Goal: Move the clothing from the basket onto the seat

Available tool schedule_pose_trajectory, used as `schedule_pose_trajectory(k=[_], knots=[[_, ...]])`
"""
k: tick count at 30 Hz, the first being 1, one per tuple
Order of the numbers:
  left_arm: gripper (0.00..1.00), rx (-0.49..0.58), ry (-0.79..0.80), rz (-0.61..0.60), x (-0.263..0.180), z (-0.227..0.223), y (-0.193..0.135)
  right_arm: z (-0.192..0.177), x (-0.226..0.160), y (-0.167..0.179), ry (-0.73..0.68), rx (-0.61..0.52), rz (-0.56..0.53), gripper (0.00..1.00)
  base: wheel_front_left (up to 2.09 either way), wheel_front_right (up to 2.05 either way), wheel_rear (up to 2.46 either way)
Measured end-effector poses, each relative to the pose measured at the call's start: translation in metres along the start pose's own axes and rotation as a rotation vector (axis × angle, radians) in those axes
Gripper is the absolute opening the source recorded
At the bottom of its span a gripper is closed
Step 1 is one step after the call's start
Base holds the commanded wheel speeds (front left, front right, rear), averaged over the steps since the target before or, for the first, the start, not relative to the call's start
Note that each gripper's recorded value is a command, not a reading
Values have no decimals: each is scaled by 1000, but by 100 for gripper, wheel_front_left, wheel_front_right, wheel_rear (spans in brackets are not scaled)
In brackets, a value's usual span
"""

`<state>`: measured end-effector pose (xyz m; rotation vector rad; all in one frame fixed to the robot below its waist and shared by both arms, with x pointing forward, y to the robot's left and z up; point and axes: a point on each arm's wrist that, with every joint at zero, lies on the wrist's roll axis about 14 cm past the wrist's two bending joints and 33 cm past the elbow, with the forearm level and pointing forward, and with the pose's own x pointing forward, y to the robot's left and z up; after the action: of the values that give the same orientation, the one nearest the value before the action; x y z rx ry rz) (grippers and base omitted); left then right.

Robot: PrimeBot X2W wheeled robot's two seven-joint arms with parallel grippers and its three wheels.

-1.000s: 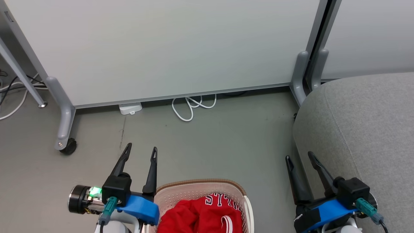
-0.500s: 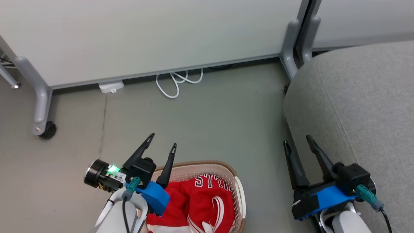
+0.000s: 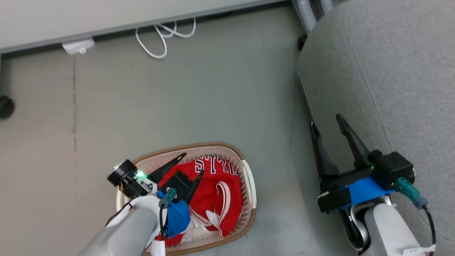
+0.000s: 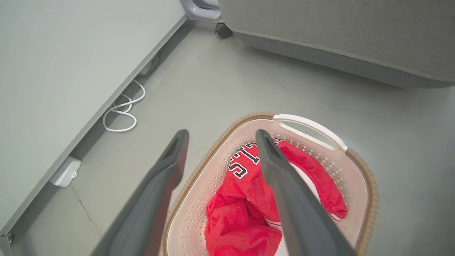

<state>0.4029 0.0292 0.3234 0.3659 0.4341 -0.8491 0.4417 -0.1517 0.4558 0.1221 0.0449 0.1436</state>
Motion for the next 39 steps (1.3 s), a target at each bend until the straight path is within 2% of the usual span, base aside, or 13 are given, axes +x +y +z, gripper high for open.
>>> schedule_pose_trajectory(k=[6, 16, 30, 39], knots=[[100, 53, 112, -129, 20, -40, -13, -18, 16, -11, 35, -13, -17, 100, 0, 0, 0], [100, 165, 327, -343, 26, -121, -38, -50, 39, -26, 88, -38, -31, 100, 0, 0, 0], [100, 241, 549, -463, 33, -201, -45, -97, 62, -38, 157, -64, -28, 100, 0, 0, 0], [100, 231, 679, -493, 36, -246, -45, -124, 70, -51, 191, -77, -47, 100, 0, 0, 0]])
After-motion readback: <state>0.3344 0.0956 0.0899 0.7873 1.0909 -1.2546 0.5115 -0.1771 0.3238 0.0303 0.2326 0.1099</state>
